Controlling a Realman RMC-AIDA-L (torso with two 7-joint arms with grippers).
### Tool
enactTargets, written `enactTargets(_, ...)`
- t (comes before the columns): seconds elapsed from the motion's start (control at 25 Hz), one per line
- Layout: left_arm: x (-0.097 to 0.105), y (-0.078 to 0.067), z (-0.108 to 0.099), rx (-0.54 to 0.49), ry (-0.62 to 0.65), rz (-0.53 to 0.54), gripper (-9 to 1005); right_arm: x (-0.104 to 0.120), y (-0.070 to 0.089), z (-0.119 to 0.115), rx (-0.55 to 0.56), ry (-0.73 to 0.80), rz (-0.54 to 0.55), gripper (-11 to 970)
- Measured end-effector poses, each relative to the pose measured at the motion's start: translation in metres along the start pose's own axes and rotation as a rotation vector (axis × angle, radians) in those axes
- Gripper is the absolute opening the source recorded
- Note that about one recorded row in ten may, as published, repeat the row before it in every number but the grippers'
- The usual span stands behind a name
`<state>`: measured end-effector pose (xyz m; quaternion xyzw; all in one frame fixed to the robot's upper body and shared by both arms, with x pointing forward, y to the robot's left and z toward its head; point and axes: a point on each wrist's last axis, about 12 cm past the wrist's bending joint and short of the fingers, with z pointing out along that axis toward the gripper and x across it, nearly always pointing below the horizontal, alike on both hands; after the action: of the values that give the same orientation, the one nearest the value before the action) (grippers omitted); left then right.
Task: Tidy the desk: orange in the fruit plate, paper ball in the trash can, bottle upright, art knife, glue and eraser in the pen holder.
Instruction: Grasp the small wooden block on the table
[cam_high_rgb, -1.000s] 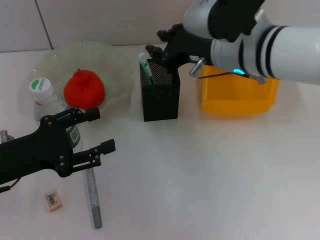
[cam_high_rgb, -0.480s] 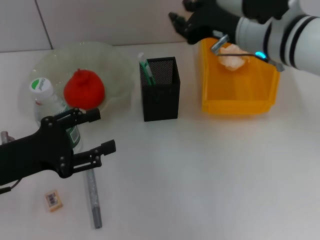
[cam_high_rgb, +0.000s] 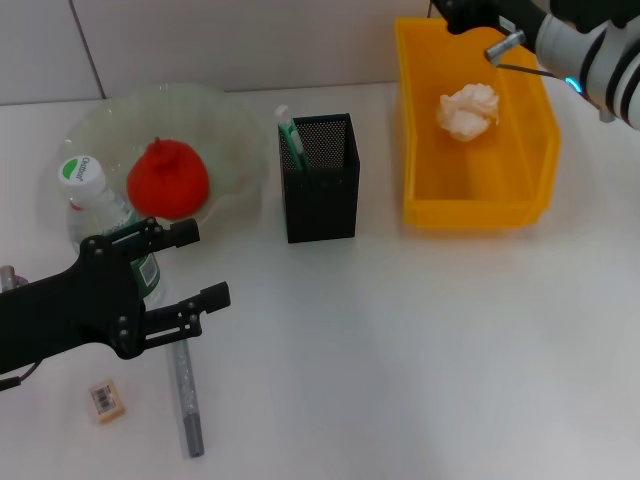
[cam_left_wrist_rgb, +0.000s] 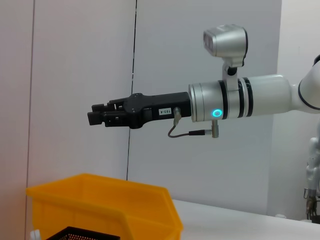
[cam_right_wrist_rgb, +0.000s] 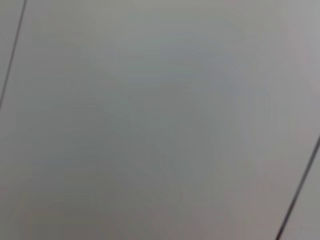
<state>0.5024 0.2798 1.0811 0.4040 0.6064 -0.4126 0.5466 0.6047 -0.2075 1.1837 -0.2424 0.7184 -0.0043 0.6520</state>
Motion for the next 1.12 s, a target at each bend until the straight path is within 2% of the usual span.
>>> enactTargets(0.08, 0.0, 0.0, 0.0, 0.001, 0.0, 0.0, 786, 0.003, -0.004, 0.0, 0.01, 0.011, -0.038, 348)
enactTargets(0.24, 0.0, 0.0, 0.0, 0.002, 0.0, 0.0, 786, 0.0, -0.004, -0.001, -0.016, 0.028, -0.019, 348)
enactTargets(0.36, -0.001, 0.001, 0.001, 0.004, -0.001, 0.002, 787, -0.005, 0.0, -0.001, -0.093, 0.075, 0.018, 348)
enactTargets(0.4, -0.001, 0.0, 0.004, 0.011, -0.003, 0.004, 787, -0.01, 0.0, 0.0, -0.149, 0.123, 0.045, 348)
enactTargets(0.44, -0.001, 0.0, 0.004, 0.011, -0.003, 0.004, 787, -0.01, 0.0, 0.0, -0.149, 0.123, 0.045, 348)
enactTargets(0.56, -0.001, 0.0, 0.004, 0.011, -0.003, 0.002, 787, -0.022, -0.006, -0.001, -0.221, 0.201, 0.11, 348)
enactTargets(0.6, -0.001, 0.0, 0.005, 0.011, -0.003, -0.001, 787, -0.03, -0.013, -0.003, -0.266, 0.26, 0.142, 348)
enactTargets(0.76, -0.001, 0.0, 0.004, 0.011, -0.004, -0.002, 787, -0.043, -0.02, -0.007, -0.33, 0.31, 0.169, 348)
enactTargets(0.84, -0.001, 0.0, 0.004, 0.011, -0.004, -0.002, 787, -0.049, -0.021, -0.011, -0.372, 0.3, 0.179, 348)
enactTargets(0.88, -0.001, 0.0, 0.004, 0.011, -0.004, -0.001, 787, -0.056, -0.021, -0.018, -0.435, 0.249, 0.206, 348)
enactTargets(0.92, -0.001, 0.0, 0.004, 0.011, -0.004, -0.001, 787, -0.056, -0.021, -0.018, -0.435, 0.249, 0.206, 348)
enactTargets(0.96, -0.001, 0.0, 0.004, 0.011, -0.004, 0.0, 787, -0.059, -0.022, -0.022, -0.475, 0.206, 0.221, 348)
enactTargets(1.0, -0.001, 0.0, 0.005, 0.011, -0.004, 0.0, 787, -0.064, -0.024, -0.031, -0.553, 0.101, 0.235, 348)
enactTargets(1.04, -0.001, 0.0, 0.005, 0.011, -0.004, 0.0, 787, -0.064, -0.024, -0.031, -0.553, 0.101, 0.235, 348)
enactTargets(1.12, -0.001, 0.0, 0.005, 0.012, -0.004, 0.0, 787, -0.065, -0.029, -0.04, -0.604, -0.007, 0.236, 348)
